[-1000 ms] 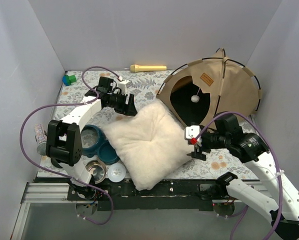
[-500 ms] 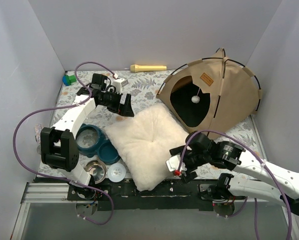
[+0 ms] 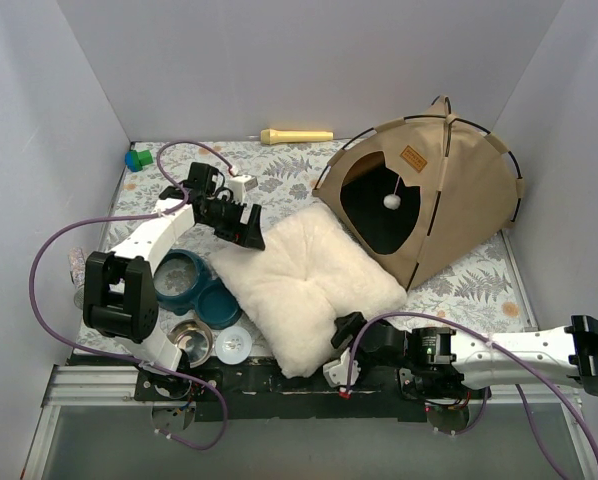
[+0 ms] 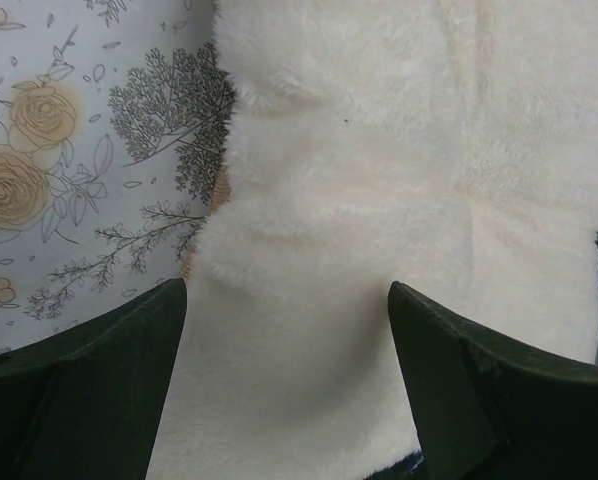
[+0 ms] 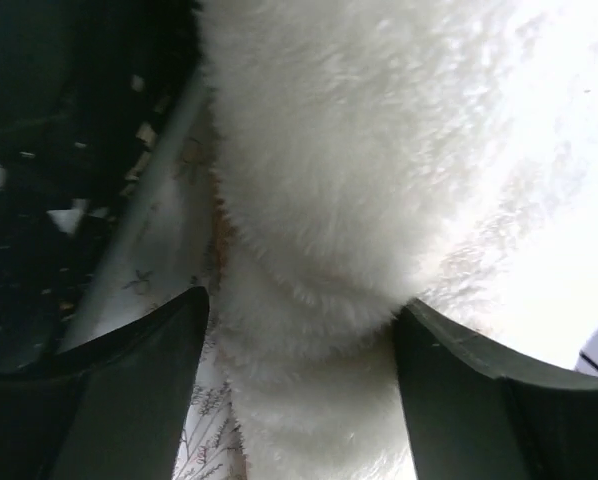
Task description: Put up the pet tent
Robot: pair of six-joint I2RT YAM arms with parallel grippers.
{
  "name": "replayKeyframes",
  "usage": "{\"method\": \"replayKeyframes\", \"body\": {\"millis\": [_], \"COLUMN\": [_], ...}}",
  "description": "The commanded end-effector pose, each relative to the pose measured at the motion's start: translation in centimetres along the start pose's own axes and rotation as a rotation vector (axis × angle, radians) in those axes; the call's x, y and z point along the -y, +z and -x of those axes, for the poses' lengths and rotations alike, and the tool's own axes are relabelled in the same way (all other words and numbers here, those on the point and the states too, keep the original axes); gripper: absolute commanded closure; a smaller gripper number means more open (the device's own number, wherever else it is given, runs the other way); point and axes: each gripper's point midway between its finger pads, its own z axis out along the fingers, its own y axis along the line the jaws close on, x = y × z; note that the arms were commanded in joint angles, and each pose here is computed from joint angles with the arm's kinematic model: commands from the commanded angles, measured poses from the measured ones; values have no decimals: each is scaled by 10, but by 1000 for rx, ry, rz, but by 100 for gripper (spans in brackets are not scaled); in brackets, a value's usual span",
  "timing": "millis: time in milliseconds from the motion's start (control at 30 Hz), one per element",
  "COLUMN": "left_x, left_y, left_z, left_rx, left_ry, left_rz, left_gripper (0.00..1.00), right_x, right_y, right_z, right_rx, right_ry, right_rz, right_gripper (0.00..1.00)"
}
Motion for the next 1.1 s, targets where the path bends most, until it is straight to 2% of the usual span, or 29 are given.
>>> {"method": "replayKeyframes", "body": {"millis": [0, 100, 133, 233, 267, 300, 467, 600, 733, 867, 1067], "left_x": [18, 41, 47, 71, 80, 90, 149, 176, 175, 161, 162], "left_y": [1, -1, 0, 0, -4, -8, -42, -56, -41, -13, 7], "left_z": [-4, 1, 2, 7, 12, 18, 49, 68, 93, 117, 133], "left_rx": [10, 23, 22, 22, 36, 54, 205, 284, 294, 273, 226], "left_ry": [63, 111, 130, 186, 208, 234, 447, 537, 544, 553, 542], "left_rz": [-104, -186, -202, -261, -285, -308, -389, -422, -434, -431, -493], "left_gripper": [29, 47, 56, 81, 96, 100, 100, 100, 100, 100, 100], "right_x": [60, 96, 109, 138, 148, 155, 201, 252, 299, 321, 307], "right_y": [-9, -24, -30, -44, -49, -52, -69, -82, -98, -104, -89], "right_z": [-1, 16, 22, 38, 45, 49, 51, 28, -5, -24, -42], "right_rx": [-41, -14, -11, 18, 32, 40, 6, -49, -100, -113, -120], "right_ry": [-47, -11, -4, -12, -25, -42, -44, 4, 60, 121, 199], "right_rz": [-303, -387, -414, -471, -490, -501, -586, -665, -734, -741, -682], "right_gripper": [36, 80, 98, 99, 99, 99, 99, 99, 99, 99, 99]}}
